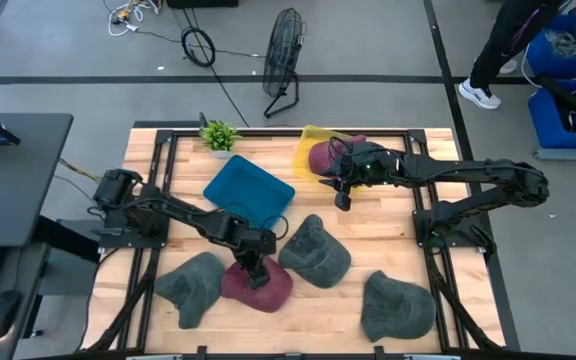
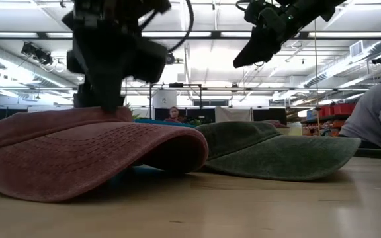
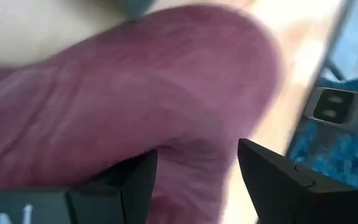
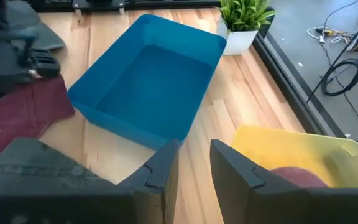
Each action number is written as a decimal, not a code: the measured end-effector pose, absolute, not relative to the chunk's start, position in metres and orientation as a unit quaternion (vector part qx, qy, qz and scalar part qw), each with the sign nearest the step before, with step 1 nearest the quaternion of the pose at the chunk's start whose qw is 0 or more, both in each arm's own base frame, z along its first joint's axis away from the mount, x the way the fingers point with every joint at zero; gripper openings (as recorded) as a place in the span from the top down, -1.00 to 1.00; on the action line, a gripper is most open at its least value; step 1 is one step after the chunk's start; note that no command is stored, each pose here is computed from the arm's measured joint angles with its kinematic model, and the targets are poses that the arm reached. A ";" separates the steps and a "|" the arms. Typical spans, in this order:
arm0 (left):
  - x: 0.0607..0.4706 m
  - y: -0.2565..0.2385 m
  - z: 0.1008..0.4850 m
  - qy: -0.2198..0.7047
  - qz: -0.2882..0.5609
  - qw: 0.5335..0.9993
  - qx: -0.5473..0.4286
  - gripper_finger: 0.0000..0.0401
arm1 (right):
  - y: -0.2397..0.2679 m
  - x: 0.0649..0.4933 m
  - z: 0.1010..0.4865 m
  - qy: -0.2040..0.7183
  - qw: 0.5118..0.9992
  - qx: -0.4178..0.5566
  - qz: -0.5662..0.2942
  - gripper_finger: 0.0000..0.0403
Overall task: Pick & Place hat
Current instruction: Put the red cap into the yellow bin, then put the middle black cap into the blue bin
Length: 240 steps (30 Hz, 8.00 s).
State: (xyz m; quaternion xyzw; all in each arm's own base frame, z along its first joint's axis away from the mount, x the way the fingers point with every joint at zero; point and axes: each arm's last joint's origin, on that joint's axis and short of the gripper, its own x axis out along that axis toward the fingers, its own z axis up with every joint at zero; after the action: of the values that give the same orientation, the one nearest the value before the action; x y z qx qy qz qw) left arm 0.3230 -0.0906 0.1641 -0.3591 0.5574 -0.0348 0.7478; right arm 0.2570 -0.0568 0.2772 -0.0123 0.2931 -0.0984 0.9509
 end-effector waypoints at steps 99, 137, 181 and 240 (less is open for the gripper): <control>0.324 -0.084 0.304 0.582 -0.143 0.717 0.355 0.98 | 0.022 0.320 0.267 0.082 0.961 -0.183 0.191 0.25; 0.357 -0.031 0.296 0.565 -0.026 0.751 0.341 0.84 | 0.005 0.353 0.197 0.215 0.975 0.026 0.055 0.90; 0.318 0.055 0.438 0.448 0.410 0.739 0.290 0.12 | -0.127 0.257 0.229 0.411 0.839 -0.038 -0.354 0.99; 0.247 -0.053 0.386 0.468 0.331 0.813 0.102 0.12 | 0.045 0.258 0.250 0.399 0.912 -0.014 0.093 0.08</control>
State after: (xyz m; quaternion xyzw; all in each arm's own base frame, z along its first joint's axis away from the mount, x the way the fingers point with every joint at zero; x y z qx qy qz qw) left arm 0.2473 -0.0527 0.3857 0.1018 0.4678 0.3306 0.8133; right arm 0.2581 0.0453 0.2500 -0.0139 0.3989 0.0926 0.9122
